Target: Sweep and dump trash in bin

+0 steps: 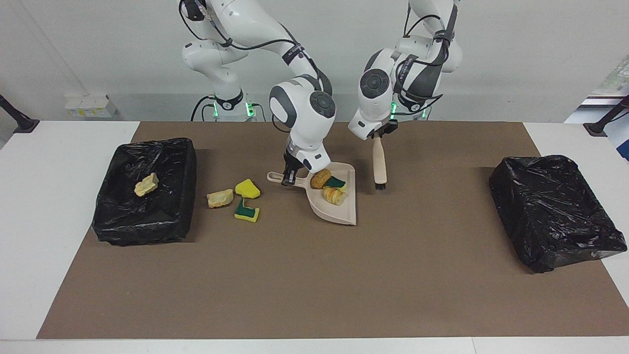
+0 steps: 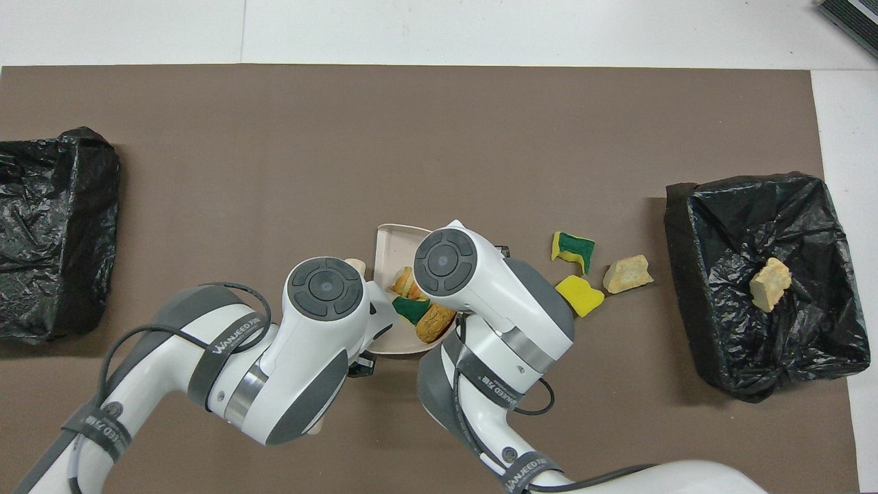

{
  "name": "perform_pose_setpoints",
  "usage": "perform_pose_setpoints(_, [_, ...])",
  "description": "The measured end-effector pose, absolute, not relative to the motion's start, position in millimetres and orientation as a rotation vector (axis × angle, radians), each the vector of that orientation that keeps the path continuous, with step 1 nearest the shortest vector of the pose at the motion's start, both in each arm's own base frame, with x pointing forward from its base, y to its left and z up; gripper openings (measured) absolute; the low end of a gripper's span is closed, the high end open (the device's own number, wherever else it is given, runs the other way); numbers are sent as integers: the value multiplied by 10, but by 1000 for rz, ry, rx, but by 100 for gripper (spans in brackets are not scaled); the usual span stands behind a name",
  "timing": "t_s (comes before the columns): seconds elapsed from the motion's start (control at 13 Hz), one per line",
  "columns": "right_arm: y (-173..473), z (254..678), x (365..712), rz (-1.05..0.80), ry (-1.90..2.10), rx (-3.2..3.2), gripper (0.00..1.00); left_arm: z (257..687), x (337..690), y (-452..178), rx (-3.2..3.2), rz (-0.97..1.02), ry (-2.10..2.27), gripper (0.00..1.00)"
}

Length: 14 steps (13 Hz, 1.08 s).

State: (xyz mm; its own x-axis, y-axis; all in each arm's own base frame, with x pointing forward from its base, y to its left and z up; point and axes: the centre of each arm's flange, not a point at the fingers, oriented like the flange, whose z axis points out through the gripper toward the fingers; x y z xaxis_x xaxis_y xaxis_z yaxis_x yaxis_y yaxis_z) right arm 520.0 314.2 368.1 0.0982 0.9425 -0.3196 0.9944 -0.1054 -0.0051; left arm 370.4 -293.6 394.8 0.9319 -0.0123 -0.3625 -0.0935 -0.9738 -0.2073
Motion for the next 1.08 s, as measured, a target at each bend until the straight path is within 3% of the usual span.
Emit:
perform_pose_setpoints(0.23, [2945, 3888, 5241, -384, 1941, 2157, 32, 3824, 3371, -3138, -2935, 491, 4, 26])
perform_pose_setpoints(0.77, [2099, 4592, 5397, -460, 1922, 2143, 32, 3589, 2223, -3679, -3055, 298, 32, 26])
perform_pose_setpoints(1.08, [1609, 4783, 5586, -499, 1889, 2129, 32, 3458, 2027, -3736, -3091, 319, -55, 26])
